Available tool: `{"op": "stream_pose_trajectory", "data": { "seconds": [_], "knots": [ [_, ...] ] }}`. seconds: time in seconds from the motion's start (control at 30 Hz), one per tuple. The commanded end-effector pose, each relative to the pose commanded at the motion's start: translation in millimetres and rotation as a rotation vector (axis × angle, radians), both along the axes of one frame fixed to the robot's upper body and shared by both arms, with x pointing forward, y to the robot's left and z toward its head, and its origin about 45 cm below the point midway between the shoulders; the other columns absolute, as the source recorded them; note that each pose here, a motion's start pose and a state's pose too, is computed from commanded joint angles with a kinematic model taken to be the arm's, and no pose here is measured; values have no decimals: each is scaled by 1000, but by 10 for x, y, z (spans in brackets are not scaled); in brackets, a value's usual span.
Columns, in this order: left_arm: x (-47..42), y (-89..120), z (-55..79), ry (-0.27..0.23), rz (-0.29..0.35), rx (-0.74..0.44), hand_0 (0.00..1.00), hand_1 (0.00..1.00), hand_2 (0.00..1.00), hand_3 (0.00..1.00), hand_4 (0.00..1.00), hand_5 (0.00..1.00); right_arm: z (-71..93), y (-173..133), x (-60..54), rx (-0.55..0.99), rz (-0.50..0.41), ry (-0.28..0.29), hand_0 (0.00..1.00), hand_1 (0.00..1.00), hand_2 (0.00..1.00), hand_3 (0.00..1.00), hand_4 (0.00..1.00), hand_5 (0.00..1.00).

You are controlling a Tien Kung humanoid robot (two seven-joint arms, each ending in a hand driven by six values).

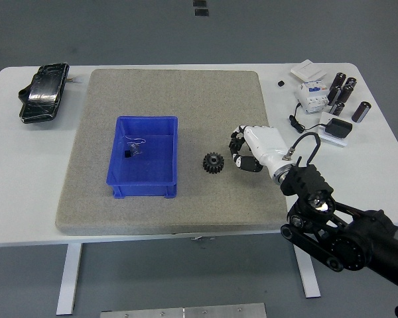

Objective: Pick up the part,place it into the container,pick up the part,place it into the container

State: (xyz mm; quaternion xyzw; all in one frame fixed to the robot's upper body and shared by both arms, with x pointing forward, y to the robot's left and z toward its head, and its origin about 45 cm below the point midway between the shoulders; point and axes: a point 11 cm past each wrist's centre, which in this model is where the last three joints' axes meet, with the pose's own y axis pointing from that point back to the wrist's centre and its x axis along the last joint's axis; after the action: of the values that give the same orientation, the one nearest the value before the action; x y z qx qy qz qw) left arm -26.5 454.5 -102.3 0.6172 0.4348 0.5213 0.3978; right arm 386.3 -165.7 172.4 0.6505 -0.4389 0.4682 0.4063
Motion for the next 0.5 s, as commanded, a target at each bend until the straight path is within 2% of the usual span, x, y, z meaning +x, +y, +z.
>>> {"op": "stream_pose_trajectory", "data": {
  "seconds": [0.1, 0.23, 0.43, 0.47, 0.5],
  "knots": [
    [-6, -4, -1, 3, 0, -1, 669, 645, 615, 615, 683, 549, 135, 349, -32, 42, 72, -29, 362, 455, 501, 679, 296, 45],
    [-23, -14, -5, 7, 0, -3, 669, 645, 615, 615, 683, 549, 232, 767, -140, 79, 171, -58, 362, 455, 501, 679, 296, 45],
    [-26, -1, 1, 10, 0, 0, 669, 645, 615, 616, 684, 552, 228, 1183, -323, 62, 308, -71, 381, 461, 515, 680, 319, 38],
    [-26, 2, 2, 10, 0, 1, 669, 645, 615, 617, 683, 556, 216, 1219, -338, 57, 322, -66, 475, 540, 600, 686, 346, 145],
    [-26, 4, 3, 11, 1, 2, 669, 645, 615, 617, 683, 556, 206, 1241, -346, 51, 330, -60, 475, 540, 600, 686, 346, 145]
  ]
}}
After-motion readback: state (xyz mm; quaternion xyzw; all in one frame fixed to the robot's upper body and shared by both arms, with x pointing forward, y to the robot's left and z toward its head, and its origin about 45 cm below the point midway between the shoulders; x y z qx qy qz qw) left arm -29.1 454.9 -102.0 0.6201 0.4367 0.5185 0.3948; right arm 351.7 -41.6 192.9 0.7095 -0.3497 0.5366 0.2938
